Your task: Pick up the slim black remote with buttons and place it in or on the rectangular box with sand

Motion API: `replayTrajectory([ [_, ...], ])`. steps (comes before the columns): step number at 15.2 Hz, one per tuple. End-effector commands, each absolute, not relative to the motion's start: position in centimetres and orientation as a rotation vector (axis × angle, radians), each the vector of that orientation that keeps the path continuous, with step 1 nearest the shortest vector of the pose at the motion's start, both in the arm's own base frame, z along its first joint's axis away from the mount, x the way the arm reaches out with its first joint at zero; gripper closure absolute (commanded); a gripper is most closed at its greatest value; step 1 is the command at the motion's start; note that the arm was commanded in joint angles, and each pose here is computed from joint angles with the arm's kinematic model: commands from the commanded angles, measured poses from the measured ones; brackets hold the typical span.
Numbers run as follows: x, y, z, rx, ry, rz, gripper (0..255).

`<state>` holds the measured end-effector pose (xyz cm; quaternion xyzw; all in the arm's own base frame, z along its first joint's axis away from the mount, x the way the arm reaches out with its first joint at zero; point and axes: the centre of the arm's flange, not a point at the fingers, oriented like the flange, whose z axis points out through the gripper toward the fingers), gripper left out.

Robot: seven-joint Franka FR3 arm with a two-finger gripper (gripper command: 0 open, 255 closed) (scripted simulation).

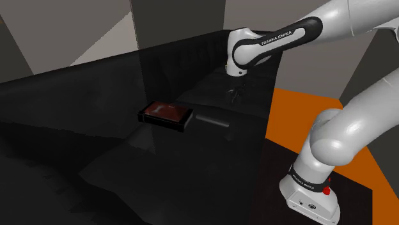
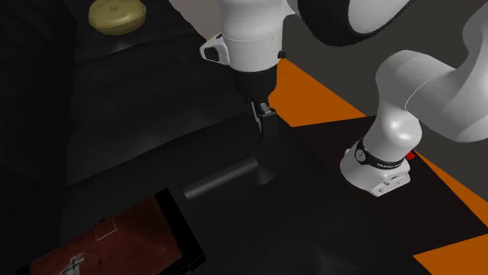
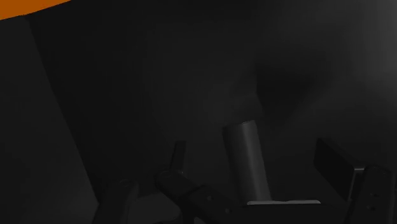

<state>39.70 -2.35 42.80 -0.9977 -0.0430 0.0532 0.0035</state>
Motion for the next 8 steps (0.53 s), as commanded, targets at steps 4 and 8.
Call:
replayTrajectory([
  [4,44.0,-1.3,38.6,-3.077,-0.272,0.085,0],
  [8,46.7,-0.4,36.2,-3.041,-0.355,0.037,0],
])
